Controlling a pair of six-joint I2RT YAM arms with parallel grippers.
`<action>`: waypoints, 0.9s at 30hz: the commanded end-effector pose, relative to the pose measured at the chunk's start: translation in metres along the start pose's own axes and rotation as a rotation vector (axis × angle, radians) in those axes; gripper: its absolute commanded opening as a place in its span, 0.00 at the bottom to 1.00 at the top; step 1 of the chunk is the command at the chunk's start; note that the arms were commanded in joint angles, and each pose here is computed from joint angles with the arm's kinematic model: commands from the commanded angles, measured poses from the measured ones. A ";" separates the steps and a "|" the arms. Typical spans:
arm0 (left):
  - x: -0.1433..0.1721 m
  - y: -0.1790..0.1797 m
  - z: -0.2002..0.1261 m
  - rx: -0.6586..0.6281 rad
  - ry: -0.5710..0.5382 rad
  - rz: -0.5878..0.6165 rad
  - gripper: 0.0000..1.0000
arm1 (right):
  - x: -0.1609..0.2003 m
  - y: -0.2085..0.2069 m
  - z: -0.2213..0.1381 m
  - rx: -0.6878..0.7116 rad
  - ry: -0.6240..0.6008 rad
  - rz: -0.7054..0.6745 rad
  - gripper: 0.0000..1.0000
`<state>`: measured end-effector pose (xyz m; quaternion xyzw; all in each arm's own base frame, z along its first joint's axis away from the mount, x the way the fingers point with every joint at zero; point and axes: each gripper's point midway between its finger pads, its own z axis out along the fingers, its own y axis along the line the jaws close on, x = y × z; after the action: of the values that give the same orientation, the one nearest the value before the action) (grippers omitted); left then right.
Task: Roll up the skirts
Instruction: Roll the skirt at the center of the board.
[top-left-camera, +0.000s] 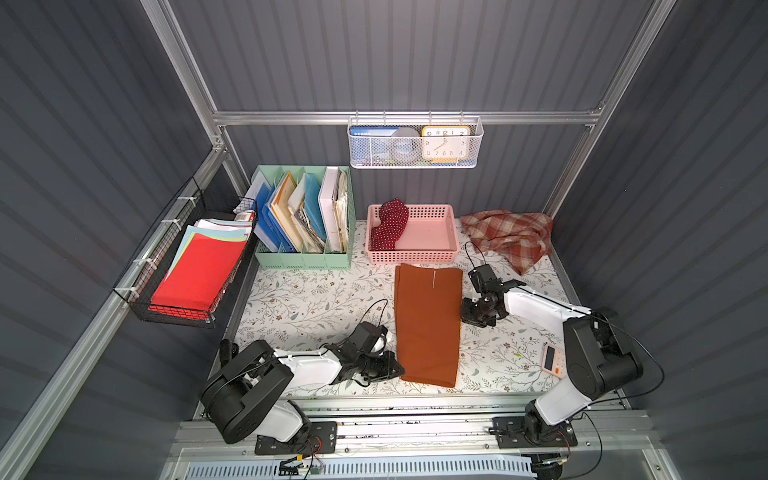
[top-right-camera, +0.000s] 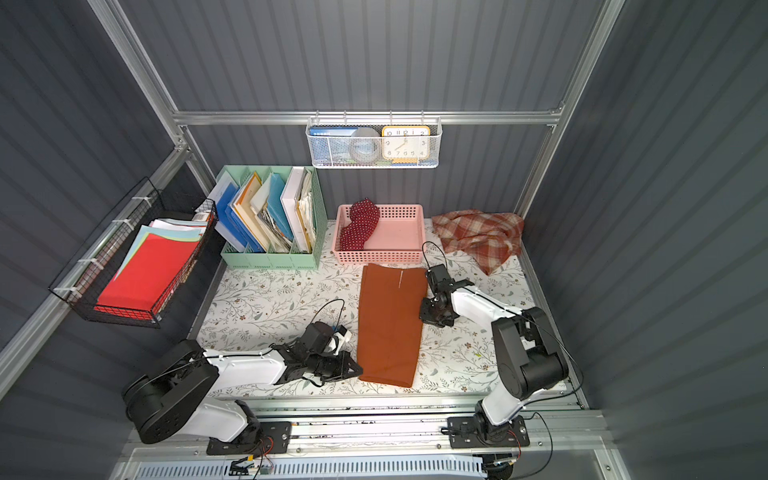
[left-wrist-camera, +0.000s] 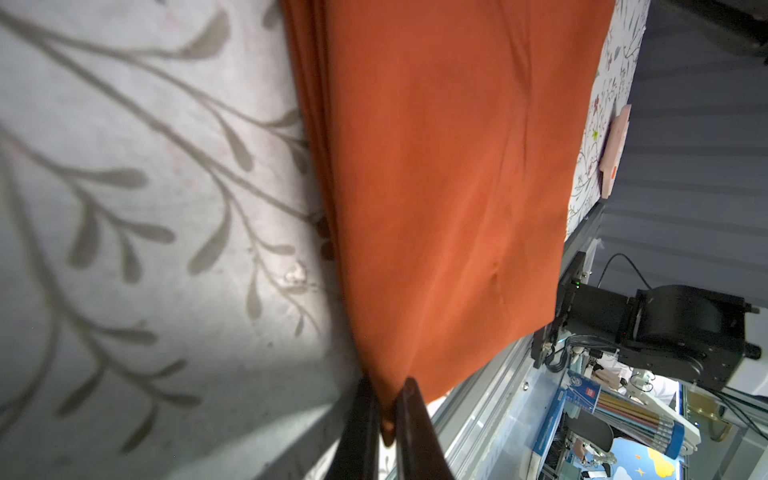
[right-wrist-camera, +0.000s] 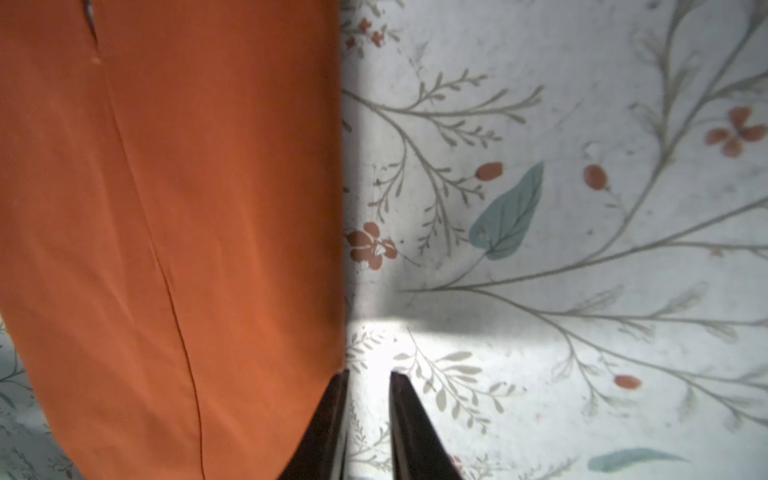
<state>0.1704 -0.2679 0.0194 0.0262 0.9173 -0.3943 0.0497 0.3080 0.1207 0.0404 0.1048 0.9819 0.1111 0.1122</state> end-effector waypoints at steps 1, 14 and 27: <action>0.001 0.034 0.003 -0.168 -0.028 -0.046 0.00 | 0.010 -0.003 -0.008 -0.004 0.008 -0.004 0.24; -0.037 -0.035 -0.028 -0.098 -0.097 0.064 0.00 | 0.036 -0.009 -0.046 -0.021 -0.079 -0.025 0.25; -0.043 -0.059 -0.029 0.012 -0.046 0.031 0.00 | 0.117 0.052 -0.093 -0.054 -0.281 -0.491 0.69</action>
<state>0.2014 -0.2828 0.0767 0.0293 0.9215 -0.3782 0.0831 0.1935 0.1856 0.1169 -0.1066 0.9549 0.1301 0.2446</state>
